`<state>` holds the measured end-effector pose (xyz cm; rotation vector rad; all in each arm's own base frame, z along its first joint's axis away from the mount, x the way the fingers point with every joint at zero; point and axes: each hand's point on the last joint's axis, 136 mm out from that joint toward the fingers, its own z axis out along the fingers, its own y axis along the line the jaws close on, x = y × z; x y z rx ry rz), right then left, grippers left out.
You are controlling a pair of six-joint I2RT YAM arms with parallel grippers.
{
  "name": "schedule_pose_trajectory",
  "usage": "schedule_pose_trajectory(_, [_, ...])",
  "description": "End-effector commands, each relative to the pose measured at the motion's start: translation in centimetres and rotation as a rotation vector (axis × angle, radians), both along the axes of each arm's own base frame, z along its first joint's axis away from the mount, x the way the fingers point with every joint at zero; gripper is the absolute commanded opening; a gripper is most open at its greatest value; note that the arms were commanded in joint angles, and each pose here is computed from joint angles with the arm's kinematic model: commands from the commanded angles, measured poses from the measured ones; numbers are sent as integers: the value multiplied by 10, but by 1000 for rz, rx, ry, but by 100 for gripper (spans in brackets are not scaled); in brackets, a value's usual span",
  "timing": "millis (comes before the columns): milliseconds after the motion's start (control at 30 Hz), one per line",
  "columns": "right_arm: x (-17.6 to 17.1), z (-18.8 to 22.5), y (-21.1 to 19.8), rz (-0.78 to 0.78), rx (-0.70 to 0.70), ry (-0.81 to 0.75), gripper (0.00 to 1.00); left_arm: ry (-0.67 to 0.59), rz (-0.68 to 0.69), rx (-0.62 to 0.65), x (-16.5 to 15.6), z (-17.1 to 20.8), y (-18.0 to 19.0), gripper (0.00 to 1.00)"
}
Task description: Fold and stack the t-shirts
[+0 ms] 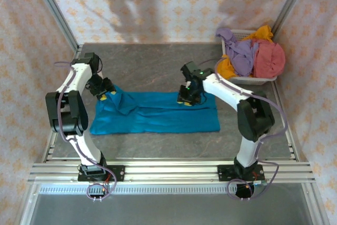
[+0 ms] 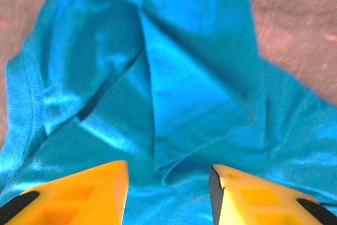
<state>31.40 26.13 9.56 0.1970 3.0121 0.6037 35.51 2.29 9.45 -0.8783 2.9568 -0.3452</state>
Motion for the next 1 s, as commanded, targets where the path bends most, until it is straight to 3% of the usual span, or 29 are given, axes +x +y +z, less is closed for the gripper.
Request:
schedule_pose_trajectory(0, [16,13,52,-38,124,-36,32,-27,-32,-34,21,-5,-4,46])
schedule_pose_trajectory(533, [-5,-2,142,50,240,53,32,34,-142,40,38,-37,-33,44])
schedule_pose_trajectory(833, [-16,-2,195,79,303,61,32,46,-157,89,31,-33,-24,4])
schedule_pose_trajectory(967, [-21,-3,219,92,343,75,32,40,-151,81,27,-32,-23,0])
